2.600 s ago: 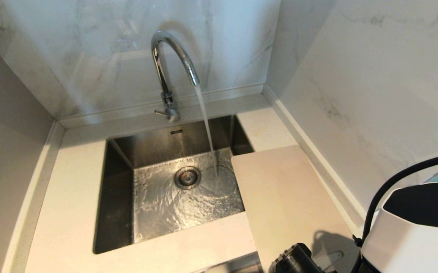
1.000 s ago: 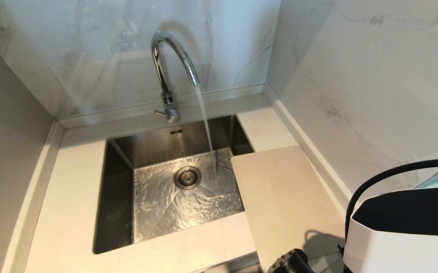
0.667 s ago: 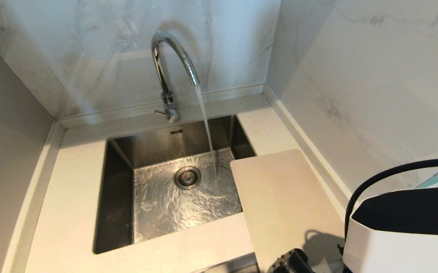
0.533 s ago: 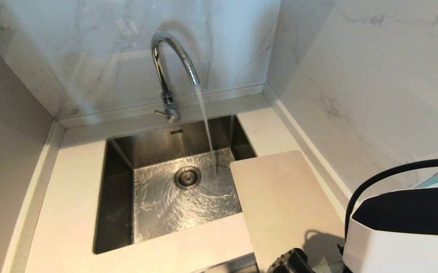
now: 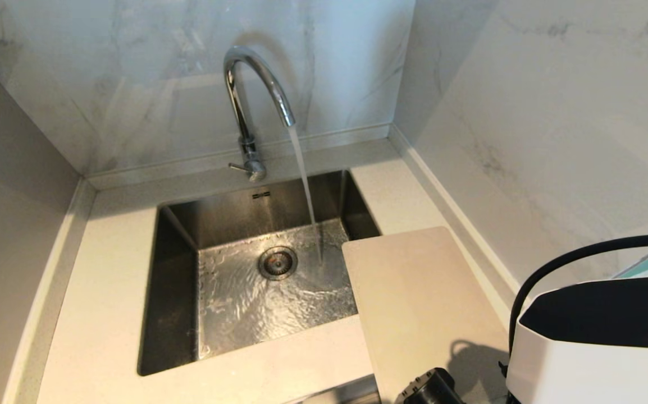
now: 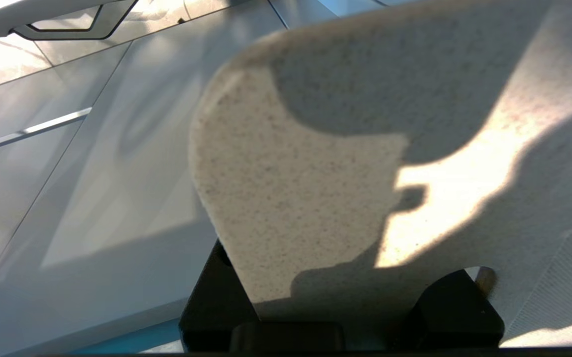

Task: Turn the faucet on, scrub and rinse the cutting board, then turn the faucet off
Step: Pick up the cutting board

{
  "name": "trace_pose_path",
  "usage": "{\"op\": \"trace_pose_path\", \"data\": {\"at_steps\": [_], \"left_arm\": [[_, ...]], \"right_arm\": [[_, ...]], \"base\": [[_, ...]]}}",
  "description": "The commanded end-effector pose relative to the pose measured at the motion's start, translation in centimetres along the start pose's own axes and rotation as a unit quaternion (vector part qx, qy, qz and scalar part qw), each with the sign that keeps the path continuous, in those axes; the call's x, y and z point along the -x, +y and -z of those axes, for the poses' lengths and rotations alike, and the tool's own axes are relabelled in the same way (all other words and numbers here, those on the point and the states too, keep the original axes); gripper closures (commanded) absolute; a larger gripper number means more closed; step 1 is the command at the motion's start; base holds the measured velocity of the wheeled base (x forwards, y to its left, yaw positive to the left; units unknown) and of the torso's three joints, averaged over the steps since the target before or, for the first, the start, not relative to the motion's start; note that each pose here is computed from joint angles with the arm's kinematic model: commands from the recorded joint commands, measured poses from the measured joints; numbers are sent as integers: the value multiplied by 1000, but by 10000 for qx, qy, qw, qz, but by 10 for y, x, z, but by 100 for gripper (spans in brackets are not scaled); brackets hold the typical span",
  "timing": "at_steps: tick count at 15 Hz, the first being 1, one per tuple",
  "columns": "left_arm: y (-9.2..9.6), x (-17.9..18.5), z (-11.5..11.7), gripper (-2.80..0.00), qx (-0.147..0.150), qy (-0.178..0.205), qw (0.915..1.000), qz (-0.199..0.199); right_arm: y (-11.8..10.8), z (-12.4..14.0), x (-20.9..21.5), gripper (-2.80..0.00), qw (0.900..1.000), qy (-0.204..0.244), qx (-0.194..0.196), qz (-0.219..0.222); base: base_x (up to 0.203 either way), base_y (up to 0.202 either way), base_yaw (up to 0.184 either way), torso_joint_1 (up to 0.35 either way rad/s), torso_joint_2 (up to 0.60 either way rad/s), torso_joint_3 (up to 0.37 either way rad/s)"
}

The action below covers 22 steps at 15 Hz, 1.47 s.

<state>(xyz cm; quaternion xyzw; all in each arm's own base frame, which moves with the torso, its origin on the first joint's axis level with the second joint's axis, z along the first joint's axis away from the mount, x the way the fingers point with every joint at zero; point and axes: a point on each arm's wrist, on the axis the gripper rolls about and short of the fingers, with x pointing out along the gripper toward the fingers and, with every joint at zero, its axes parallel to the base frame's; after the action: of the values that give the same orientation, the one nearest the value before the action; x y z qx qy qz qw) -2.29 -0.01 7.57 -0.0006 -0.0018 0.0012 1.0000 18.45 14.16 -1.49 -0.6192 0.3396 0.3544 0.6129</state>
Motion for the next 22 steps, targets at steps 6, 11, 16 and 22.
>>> {"op": "trace_pose_path", "data": {"at_steps": [6,11,16,22], "left_arm": [[0,0,0,0,1,-5,10000,-4],[0,0,0,0,1,-5,10000,-4],[0,0,0,0,1,-5,10000,-4],[0,0,0,0,1,-5,10000,-4]], "right_arm": [[-14,-1,29,0,9978,-342,-128,552],[-17,2,47,0,9953,-455,-203,836],[-16,6,58,0,9935,-550,-271,959],[-15,12,69,0,9909,-664,-436,1088]], "base": [[0,0,0,0,0,0],[0,0,0,0,0,0],[0,0,0,0,0,0],[0,0,0,0,0,0]]}}
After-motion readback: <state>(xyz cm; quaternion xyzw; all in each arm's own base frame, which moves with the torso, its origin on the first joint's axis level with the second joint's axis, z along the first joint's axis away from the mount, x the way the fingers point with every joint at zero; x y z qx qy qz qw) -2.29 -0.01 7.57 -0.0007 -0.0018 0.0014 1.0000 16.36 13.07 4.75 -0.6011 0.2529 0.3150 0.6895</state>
